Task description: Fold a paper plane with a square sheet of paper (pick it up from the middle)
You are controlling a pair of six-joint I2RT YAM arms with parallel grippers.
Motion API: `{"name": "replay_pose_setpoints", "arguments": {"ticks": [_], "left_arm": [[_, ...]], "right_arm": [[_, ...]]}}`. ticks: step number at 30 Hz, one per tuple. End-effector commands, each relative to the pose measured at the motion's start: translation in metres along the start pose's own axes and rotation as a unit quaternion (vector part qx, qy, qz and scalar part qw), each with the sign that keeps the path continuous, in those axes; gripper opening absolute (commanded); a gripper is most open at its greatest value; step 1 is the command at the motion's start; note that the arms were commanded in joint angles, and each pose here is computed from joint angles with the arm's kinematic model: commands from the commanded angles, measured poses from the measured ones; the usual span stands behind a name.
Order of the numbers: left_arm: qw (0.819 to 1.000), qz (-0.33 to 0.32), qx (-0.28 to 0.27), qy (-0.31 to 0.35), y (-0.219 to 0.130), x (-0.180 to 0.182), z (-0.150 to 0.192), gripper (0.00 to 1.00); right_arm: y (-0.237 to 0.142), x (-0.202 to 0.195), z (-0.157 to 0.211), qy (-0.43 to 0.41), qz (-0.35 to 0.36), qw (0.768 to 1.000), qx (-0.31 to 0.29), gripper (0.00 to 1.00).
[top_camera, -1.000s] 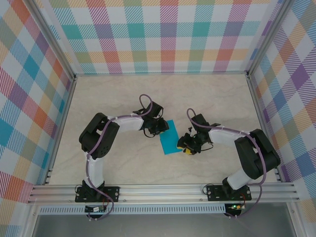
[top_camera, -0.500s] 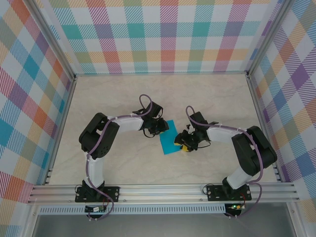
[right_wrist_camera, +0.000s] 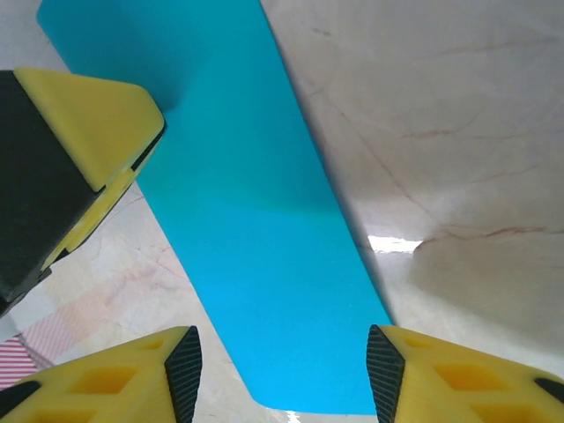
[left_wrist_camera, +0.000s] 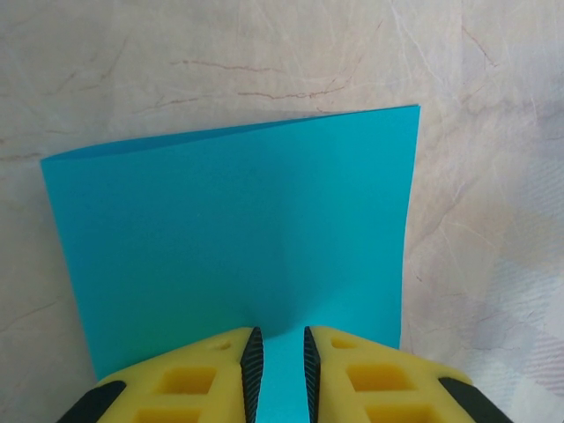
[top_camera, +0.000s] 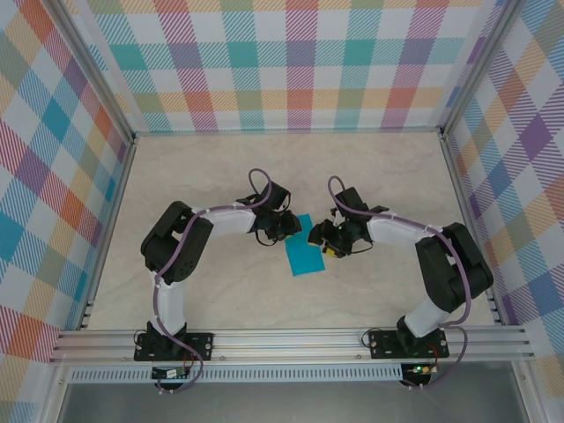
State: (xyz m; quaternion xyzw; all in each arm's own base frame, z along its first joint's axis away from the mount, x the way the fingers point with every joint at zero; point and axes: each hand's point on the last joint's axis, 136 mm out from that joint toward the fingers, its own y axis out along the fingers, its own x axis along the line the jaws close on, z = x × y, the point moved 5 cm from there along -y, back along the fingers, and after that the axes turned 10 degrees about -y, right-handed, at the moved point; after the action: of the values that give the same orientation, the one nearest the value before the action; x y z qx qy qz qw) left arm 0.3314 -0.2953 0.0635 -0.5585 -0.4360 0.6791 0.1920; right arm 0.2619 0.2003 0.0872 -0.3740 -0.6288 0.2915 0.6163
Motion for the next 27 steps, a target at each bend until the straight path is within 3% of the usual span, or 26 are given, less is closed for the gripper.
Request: {"name": "replay_pose_setpoints", "arguments": {"ticks": [1,10,27], "left_arm": [[0.998,-0.050,0.024,-0.013,0.009,0.029,0.011,0.23],[0.998,-0.049,0.023,-0.016,0.010,0.032,0.012,0.23],[0.998,-0.043,0.034,-0.017,0.015,0.031,0.013,0.23]], "right_arm": [[0.005,-0.012,0.012,-0.011,0.030,0.999,0.033,0.54],[0.032,-0.007,0.027,-0.011,-0.008,0.997,0.082,0.51],[0.033,0.011,0.018,-0.009,-0.027,0.997,0.069,0.49]]}}
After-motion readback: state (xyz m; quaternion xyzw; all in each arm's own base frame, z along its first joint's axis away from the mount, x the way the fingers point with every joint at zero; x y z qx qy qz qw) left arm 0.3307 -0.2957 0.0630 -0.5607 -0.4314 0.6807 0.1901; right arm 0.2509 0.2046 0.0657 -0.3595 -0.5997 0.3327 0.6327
